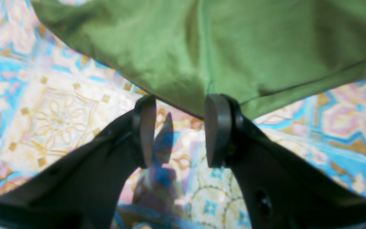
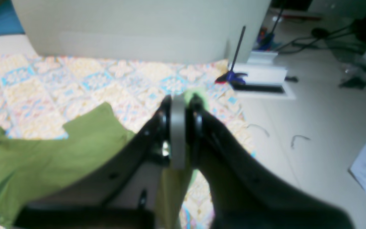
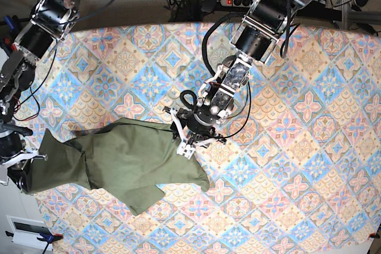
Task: Layout the t-shirt on the table in an organized manner, then fold the t-shirt properly
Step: 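Reach the left gripper to the shirt's loose end and grasp it, then stretch the shirt between both grippers and lay it flat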
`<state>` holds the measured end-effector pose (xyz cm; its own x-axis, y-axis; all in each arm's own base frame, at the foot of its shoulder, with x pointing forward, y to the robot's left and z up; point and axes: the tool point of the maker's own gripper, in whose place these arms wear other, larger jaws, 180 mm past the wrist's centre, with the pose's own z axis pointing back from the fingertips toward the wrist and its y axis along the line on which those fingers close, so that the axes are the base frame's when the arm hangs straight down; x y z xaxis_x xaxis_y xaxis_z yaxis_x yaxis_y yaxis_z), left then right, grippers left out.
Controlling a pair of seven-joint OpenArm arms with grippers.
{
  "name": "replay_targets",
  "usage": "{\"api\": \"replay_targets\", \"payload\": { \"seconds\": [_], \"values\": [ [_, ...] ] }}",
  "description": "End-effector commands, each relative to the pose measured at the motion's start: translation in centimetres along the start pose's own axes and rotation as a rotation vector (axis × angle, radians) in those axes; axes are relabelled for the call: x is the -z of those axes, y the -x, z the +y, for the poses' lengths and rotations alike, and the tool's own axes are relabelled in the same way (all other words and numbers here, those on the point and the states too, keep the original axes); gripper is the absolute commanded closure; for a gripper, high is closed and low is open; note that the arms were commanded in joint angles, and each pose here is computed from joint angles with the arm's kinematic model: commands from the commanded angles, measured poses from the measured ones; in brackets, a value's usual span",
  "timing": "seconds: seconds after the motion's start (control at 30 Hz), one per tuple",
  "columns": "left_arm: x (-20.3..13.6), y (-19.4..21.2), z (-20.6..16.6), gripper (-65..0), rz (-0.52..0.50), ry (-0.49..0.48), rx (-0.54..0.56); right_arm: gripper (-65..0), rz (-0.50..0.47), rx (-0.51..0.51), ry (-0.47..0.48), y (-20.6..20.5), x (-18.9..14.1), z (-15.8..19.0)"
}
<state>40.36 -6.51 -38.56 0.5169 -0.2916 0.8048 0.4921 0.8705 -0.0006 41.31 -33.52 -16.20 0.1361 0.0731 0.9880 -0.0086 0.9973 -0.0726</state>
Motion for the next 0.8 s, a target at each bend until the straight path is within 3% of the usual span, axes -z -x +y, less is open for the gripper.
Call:
{"api": "replay_targets", "payload": {
  "seconds": [0.0,0.07,0.13,0.2,0.4,0.6,0.77],
  "values": [
    [0.1,-2.8,-0.4,-25.3,-0.064,0.007,0.003,-0.8,-0.086,-0.018,0.009,-2.9,-0.3,-0.6],
    [0.3,-2.7,-0.4,-25.0,-0.056,0.01,0.0,-0.8,-0.086,-0.018,0.009,-2.9,-0.3,-0.6],
    [0.3,-2.5,-0.1,-19.2,-0.053,0.008,0.002,-0.8,-0.086,-0.018,0.009,-2.9,-0.3,-0.6],
    [0.3,-2.6,0.2,-0.9,-0.056,0.003,-0.003,-0.8,-0.086,-0.018,0.009,-2.9,-0.3,-0.6],
    [-3.6,-5.8,3.6,0.0,-0.191,-0.044,0.046,-0.8,-0.084,-0.016,0.009,-2.9,-0.3,-0.6],
    [-11.0,-6.2,14.7,0.0,-0.319,-0.164,-0.171,-0.8,-0.149,0.077,-0.05,-3.7,-0.6,0.4],
    [-17.6,-7.5,21.0,0.0,-0.41,-0.247,-0.186,-0.8,-0.114,0.117,-0.063,-2.5,-0.9,0.5]
  ]
}}
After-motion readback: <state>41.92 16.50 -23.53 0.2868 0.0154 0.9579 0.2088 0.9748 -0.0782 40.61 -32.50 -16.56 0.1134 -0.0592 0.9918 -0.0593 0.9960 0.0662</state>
